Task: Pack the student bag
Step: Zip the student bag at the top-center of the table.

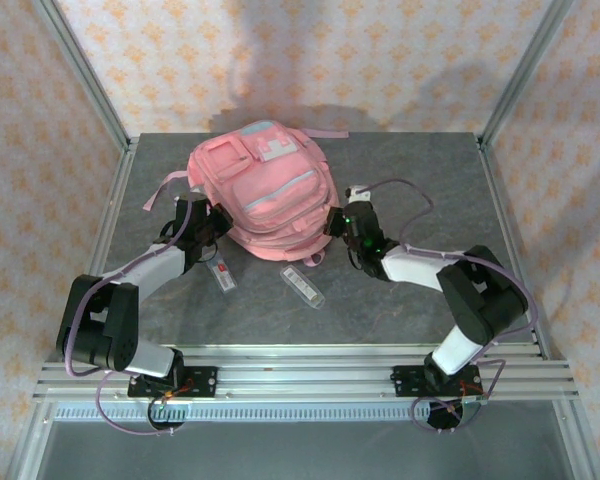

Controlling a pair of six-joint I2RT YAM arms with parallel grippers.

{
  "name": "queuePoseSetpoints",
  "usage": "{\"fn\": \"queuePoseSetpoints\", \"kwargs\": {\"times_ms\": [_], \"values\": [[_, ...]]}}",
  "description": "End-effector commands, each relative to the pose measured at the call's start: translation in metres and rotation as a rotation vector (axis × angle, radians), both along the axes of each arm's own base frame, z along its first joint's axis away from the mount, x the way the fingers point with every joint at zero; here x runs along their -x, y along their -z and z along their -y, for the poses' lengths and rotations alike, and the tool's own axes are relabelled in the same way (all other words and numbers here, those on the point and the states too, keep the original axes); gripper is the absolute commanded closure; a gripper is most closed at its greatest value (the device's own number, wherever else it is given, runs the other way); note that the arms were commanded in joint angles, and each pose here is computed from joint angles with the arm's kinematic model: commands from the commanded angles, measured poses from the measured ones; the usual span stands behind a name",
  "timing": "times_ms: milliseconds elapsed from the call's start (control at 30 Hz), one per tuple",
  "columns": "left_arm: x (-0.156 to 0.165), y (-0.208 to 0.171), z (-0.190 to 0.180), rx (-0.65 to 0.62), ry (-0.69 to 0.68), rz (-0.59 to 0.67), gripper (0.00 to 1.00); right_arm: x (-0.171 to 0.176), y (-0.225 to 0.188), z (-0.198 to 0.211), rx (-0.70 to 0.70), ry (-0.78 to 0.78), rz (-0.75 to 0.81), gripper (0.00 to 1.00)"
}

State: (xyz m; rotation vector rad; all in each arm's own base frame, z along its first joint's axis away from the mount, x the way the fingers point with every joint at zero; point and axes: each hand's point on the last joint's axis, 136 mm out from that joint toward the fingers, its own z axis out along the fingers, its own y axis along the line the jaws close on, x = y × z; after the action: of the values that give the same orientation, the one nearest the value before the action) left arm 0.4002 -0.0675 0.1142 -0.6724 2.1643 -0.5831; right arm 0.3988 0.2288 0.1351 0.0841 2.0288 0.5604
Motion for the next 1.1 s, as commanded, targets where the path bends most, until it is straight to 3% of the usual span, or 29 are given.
{"fn": "queuePoseSetpoints", "kwargs": {"times_ms": [0, 267, 500, 700, 800, 833, 1067], "values": [[-0.008, -0.006, -0.011, -0.039, -0.006, 0.018, 1.00, 0.012, -0.015, 0.021, -0.030, 0.036, 0.026, 1.00], [-0.025, -0.021, 0.036, -0.048, 0.165, 0.076, 1.00, 0.062, -0.019, 0.039, -0.075, 0.007, 0.037, 1.00], [-0.069, -0.032, 0.034, -0.061, 0.114, 0.087, 1.00, 0.096, -0.013, 0.000, -0.096, -0.151, 0.005, 1.00], [-0.112, -0.058, 0.011, -0.074, 0.023, 0.112, 0.99, 0.097, -0.017, -0.036, -0.155, -0.238, -0.001, 1.00], [-0.110, -0.073, 0.008, -0.071, 0.018, 0.127, 0.60, 0.092, -0.015, -0.049, -0.174, -0.257, -0.011, 1.00], [-0.104, -0.074, 0.010, -0.060, 0.027, 0.127, 0.53, 0.090, -0.014, -0.052, -0.178, -0.263, -0.015, 1.00], [-0.027, -0.060, 0.042, 0.077, 0.088, 0.119, 0.37, 0.085, -0.014, -0.062, -0.195, -0.278, -0.013, 1.00]]}}
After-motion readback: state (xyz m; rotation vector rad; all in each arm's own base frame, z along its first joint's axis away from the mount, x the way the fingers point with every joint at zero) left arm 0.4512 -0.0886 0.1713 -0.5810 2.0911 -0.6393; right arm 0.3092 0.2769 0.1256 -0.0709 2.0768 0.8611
